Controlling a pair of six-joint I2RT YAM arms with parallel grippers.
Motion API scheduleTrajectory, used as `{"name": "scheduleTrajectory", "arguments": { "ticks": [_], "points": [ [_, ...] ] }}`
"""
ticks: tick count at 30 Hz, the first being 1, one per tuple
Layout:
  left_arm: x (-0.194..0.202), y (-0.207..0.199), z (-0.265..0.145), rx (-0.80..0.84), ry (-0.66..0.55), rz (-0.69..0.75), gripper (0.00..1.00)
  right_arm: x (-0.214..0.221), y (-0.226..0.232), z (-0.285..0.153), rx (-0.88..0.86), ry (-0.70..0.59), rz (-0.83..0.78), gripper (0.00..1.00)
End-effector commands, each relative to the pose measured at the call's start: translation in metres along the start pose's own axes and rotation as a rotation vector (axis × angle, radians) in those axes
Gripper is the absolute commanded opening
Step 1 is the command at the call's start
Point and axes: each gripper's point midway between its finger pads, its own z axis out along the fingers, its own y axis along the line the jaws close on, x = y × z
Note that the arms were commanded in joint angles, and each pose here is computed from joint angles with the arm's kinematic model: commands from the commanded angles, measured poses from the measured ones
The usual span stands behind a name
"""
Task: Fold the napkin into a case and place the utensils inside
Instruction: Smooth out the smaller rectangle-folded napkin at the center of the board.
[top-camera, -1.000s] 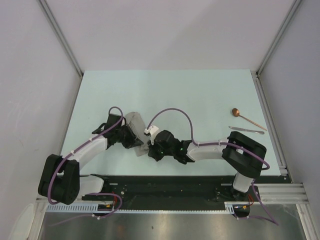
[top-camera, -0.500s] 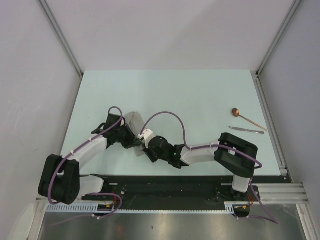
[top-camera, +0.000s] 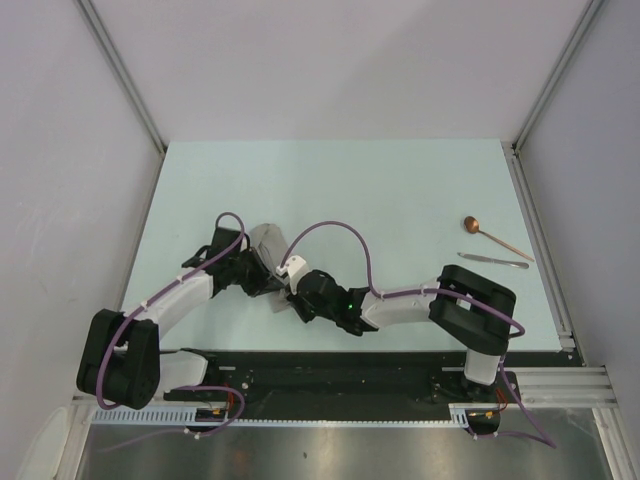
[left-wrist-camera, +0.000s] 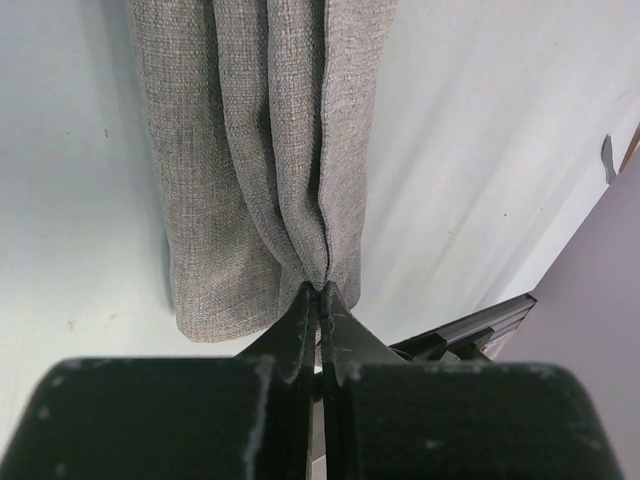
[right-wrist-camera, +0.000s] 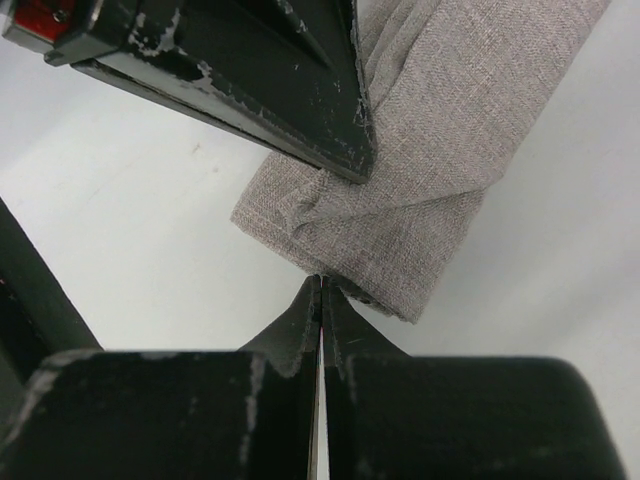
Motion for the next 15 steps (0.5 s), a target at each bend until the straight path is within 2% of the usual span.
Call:
{"name": "scheduleTrajectory", "arguments": {
  "ticks": [1, 15],
  "points": [
    [-0.015, -0.016, -0.009, 0.042, -0.047, 0.038, 0.0, -0.042, 0.013, -0.011, -0.038, -0.114, 0.007, 0.0],
    [-0.015, -0.015, -0.01, 0.041, -0.053, 0.038, 0.0, -0.043, 0.008, -0.005, -0.042, -0.116, 0.028, 0.0]
  ]
}}
